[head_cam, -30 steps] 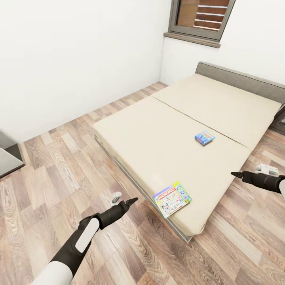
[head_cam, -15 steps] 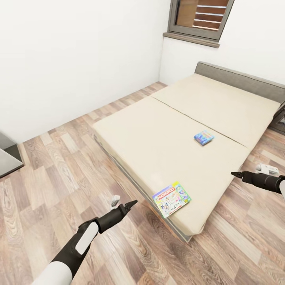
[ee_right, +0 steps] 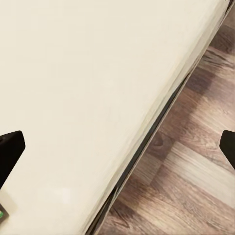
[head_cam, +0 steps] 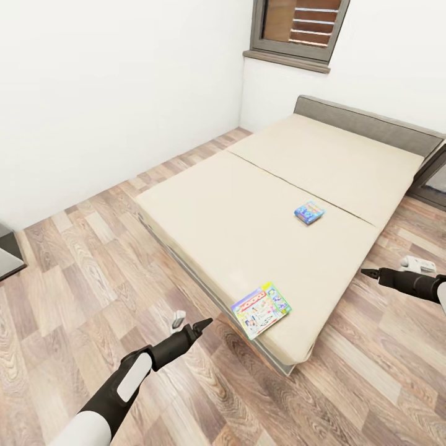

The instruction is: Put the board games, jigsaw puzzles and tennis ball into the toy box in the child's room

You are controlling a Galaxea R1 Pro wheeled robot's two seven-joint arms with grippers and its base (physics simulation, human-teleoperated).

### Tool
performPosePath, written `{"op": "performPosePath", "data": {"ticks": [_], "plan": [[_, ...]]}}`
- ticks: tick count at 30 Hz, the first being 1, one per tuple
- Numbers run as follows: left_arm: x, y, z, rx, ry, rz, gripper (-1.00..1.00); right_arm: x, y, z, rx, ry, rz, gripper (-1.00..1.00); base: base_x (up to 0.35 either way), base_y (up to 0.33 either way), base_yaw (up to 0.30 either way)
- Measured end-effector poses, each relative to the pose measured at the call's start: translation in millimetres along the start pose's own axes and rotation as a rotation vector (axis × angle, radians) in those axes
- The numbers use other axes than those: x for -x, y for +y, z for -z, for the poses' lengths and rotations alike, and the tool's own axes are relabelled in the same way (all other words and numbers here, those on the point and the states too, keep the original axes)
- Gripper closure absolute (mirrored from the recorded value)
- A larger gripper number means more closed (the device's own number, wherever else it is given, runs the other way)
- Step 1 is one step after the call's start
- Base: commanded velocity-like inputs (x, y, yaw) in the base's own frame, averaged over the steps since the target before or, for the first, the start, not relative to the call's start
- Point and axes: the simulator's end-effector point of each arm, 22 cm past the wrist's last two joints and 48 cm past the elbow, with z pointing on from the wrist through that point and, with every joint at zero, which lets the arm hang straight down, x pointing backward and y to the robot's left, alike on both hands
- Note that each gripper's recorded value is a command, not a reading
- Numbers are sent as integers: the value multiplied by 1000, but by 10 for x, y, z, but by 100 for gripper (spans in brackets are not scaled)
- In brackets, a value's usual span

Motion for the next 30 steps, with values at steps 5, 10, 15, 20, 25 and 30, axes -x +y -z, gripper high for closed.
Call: {"op": "performPosePath", "data": {"ticks": [5, 10, 15, 20, 25, 30], "plan": [[1, 18, 0, 2, -2, 2, -100, 2, 7, -4, 0, -1, 3, -100, 0, 0, -2], [-6, 46, -5, 5, -2, 5, -100, -17, 3, -26, -1, 3, 4, -100, 0, 0, 5], [10, 49, -30, 4, -1, 4, -100, -45, -4, -55, -3, 9, 4, -100, 0, 0, 2], [24, 60, -51, 5, 0, 3, -100, -77, -14, -85, -5, 16, 4, -100, 0, 0, 0], [83, 42, -90, 3, -1, -4, -100, -106, -23, -115, -7, 22, 5, -100, 0, 0, 0], [155, 17, -134, -1, -3, -12, -100, -137, -32, -146, -9, 29, 6, -100, 0, 0, 0]]}}
